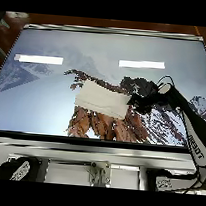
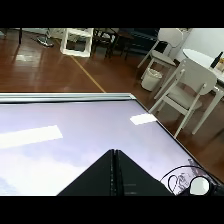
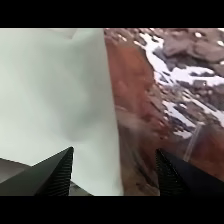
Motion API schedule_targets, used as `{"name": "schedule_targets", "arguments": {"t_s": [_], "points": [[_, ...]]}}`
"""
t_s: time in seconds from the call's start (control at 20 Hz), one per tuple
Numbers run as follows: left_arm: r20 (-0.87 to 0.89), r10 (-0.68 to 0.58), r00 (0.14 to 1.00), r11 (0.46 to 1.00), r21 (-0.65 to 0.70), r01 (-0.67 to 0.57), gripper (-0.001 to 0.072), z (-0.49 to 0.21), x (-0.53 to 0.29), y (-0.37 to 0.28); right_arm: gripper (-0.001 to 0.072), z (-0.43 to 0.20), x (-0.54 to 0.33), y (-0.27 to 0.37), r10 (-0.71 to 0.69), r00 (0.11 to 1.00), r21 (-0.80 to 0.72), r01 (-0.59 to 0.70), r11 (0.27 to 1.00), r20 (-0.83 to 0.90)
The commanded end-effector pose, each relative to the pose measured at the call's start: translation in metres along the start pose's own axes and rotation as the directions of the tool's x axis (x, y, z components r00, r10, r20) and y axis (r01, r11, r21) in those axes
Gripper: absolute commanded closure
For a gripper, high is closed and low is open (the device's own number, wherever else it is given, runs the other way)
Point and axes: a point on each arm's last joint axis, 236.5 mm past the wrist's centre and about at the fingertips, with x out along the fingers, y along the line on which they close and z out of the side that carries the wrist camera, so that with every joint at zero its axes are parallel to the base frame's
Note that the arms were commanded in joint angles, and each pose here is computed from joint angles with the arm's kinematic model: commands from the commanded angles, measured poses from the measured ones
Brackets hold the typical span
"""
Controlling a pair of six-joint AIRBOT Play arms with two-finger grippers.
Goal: Fold the shirts.
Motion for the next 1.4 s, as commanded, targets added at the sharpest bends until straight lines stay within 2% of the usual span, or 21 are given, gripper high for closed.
{"name": "schedule_targets", "arguments": {"t_s": [0.0, 0.1, 0.15, 0.2, 0.3, 0.45, 0.6, 0.7, 0.85, 0.95, 1.1, 1.2, 1.25, 1.35], "points": [[-0.007, 0.007, 1.0, 1.0, -0.003, -0.007, 0.0658, -0.002, 0.0, 0.002, 0.007, 0.006, 0.025, 0.028, 0.129, 0.992, 0.018, -0.129, 0.992, 0.02], [-0.007, 0.007, 1.0, 1.0, -0.003, -0.007, 0.0658, -0.002, 0.0, 0.002, 0.0071, 0.013, 0.028, 0.039, 0.186, 0.981, 0.059, -0.189, 0.98, 0.045], [-0.007, 0.007, 1.0, 1.0, -0.003, -0.007, 0.0658, -0.002, 0.0, 0.002, 0.0096, 0.017, 0.028, 0.044, 0.21, 0.976, 0.069, -0.214, 0.974, 0.057], [-0.007, 0.007, 1.0, 1.0, -0.004, -0.007, 0.0658, -0.002, 0.0, 0.002, 0.0249, 0.018, 0.029, 0.047, 0.227, 0.972, 0.072, -0.231, 0.97, 0.062], [-0.01, 0.009, 1.0, 1.0, -0.006, -0.009, 0.0658, -0.003, 0.001, 0.004, 0.0627, 0.019, 0.027, 0.053, 0.249, 0.966, 0.037, -0.252, 0.967, 0.065], [-0.035, 0.026, 0.999, 1.0, 0.009, -0.026, 0.0658, -0.009, 0.002, 0.009, 0.0648, 0.035, 0.0, 0.061, 0.285, 0.955, -0.141, -0.272, 0.952, 0.079], [-0.086, 0.015, 0.996, 1.0, 0.007, -0.015, 0.0658, -0.021, 0.004, 0.01, 0.0649, 0.084, -0.071, 0.044, 0.304, 0.927, -0.165, -0.272, 0.948, 0.219], [-0.1, 0.009, 0.995, 0.999, -0.032, -0.012, 0.0658, -0.025, 0.005, 0.01, 0.0648, 0.119, -0.134, 0.004, 0.257, 0.897, -0.151, -0.216, 0.965, 0.36], [-0.104, 0.008, 0.995, 0.996, -0.088, -0.017, 0.0658, -0.026, 0.006, 0.011, 0.0649, 0.136, -0.22, -0.104, 0.065, 0.851, 0.048, -0.105, 0.993, 0.521], [-0.112, -0.005, 0.994, 0.992, -0.122, -0.009, 0.0658, -0.029, 0.009, 0.008, 0.0648, 0.121, -0.266, -0.185, -0.102, 0.821, 0.223, -0.031, 0.974, 0.562], [-0.138, -0.05, 0.989, 0.991, -0.134, 0.032, 0.0658, -0.038, 0.018, -0.003, 0.0649, 0.07, -0.312, -0.284, -0.268, 0.802, 0.454, -0.006, 0.891, 0.535], [-0.167, -0.097, 0.981, 0.986, -0.149, 0.072, 0.0658, -0.049, 0.028, -0.014, 0.0648, 0.007, -0.314, -0.335, -0.338, 0.855, 0.587, 0.049, 0.808, 0.393], [-0.185, -0.124, 0.975, 0.983, -0.159, 0.095, 0.0658, -0.055, 0.034, -0.021, 0.0649, -0.024, -0.308, -0.353, -0.353, 0.881, 0.64, 0.076, 0.765, 0.316], [-0.23, -0.18, 0.956, 0.974, -0.181, 0.14, 0.0659, -0.073, 0.048, -0.035, 0.0649, -0.063, -0.291, -0.37, -0.316, 0.91, 0.713, 0.033, 0.701, 0.268]]}}
